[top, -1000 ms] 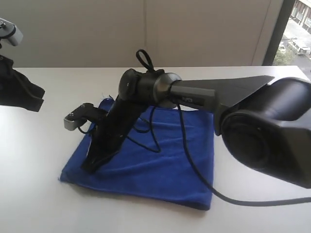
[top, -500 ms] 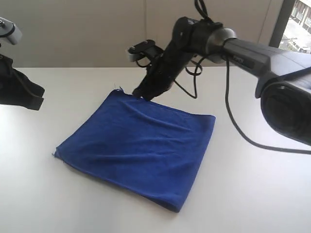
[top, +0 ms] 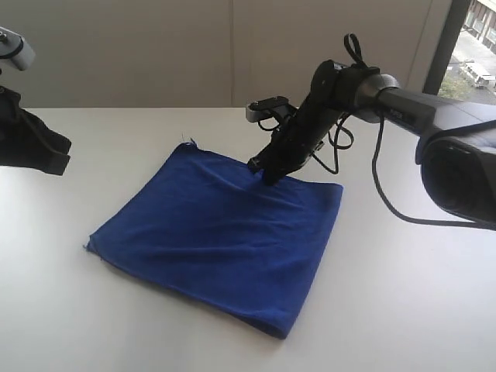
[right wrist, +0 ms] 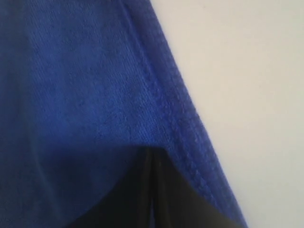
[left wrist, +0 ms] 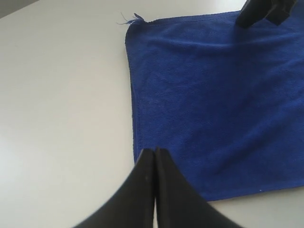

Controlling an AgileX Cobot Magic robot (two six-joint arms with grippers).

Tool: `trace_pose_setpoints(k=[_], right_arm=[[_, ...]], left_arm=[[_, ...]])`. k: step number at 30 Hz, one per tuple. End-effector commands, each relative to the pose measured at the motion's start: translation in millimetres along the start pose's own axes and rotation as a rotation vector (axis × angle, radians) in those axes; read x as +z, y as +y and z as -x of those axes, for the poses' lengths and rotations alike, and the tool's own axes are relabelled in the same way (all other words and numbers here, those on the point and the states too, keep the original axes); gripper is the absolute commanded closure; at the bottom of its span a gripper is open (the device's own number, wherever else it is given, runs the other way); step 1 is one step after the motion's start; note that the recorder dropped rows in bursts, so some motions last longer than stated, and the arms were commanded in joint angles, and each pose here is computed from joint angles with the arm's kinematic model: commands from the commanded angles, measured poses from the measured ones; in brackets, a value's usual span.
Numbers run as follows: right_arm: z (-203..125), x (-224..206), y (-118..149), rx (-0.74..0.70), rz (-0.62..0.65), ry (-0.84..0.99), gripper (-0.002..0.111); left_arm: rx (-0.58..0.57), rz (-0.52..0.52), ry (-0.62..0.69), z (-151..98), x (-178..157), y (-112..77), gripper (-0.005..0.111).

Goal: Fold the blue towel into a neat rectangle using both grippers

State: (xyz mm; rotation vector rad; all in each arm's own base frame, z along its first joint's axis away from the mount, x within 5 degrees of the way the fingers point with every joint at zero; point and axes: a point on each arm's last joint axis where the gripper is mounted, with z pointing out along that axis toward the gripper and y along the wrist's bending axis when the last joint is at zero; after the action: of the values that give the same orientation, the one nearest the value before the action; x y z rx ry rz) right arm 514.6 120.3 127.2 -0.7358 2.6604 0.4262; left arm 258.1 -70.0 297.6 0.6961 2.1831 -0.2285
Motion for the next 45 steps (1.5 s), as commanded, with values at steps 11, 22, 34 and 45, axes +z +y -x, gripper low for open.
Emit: trace_pose_setpoints(k=[11,22,34,45], right_arm=[[-51.7,-7.1,-66.8,0.198,-0.276,0.323,0.108],[-45.2,-73.9,-81.6,0.194,-0.304,0.254,0.108],[-73.2,-143.1,-11.4,0.026,-0.125,0.25,0.108],[-142.3,-74.8,85.9,-0.094,0.028,0.325,0.108]], left_arm=[[-0.021,0.005,-0.013,-0.2,-2.5,0.4,0.107],[-0.037,-0.002,-0.02,0.4,-2.5,-0.2,0.107],[-0.043,-0.011,-0.014,-0.1,-2.5,-1.1,0.107],[-0.041,-0.004,-0.021,0.5,-2.5,-0.4,0.107]])
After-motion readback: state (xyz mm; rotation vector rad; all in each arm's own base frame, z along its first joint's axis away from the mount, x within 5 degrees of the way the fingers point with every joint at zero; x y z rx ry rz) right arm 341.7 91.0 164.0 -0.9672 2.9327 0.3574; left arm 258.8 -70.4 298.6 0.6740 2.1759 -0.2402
